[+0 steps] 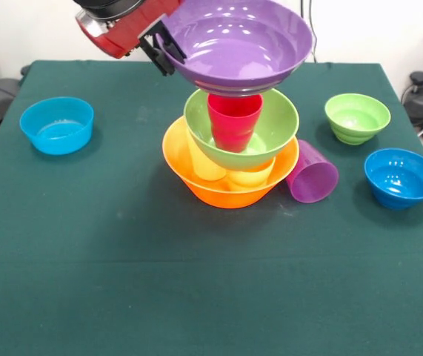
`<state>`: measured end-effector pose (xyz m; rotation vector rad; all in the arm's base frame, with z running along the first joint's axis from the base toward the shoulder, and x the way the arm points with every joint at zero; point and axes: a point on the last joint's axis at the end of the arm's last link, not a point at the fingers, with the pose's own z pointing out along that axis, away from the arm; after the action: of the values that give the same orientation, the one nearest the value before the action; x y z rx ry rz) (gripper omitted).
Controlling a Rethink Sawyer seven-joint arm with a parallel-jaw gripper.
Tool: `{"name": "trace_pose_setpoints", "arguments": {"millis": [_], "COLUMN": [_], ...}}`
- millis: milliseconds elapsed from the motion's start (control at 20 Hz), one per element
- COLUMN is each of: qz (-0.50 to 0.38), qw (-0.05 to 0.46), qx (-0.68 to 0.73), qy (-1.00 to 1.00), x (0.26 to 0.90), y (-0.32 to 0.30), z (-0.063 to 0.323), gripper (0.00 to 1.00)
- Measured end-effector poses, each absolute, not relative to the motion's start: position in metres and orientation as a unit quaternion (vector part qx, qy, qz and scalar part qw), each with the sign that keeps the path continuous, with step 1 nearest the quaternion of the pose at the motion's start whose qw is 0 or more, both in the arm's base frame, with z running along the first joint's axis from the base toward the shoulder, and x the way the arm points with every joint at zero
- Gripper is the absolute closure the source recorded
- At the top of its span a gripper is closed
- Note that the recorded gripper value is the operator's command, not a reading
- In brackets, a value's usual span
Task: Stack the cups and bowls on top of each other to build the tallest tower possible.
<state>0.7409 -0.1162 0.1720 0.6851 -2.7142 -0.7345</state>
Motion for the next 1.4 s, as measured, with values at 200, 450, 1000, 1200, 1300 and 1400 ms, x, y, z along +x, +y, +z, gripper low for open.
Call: {"name": "trace_pose_setpoints", "arguments": {"millis": [200,450,1000,1200,1300,1400], "qz": [-0.246,-0.236,-0.229,-0.232,-0.233,-0.234], "qw": [0.118,0.104,0.094,0.099,0.101,0.101], "qx": [0.234,0.233,0.232,0.233,0.233,0.233], "qy": [-0.933,-0.938,-0.941,-0.939,-0.939,-0.938], "x": [0.741,0.743,0.739,0.735,0.734,0.733], "y": [-0.116,-0.116,-0.110,-0.107,-0.107,-0.106], "z": [0.168,0.162,0.146,0.143,0.142,0.141], "gripper": [1.00,1.00,1.00,1.00,1.00,1.00]}}
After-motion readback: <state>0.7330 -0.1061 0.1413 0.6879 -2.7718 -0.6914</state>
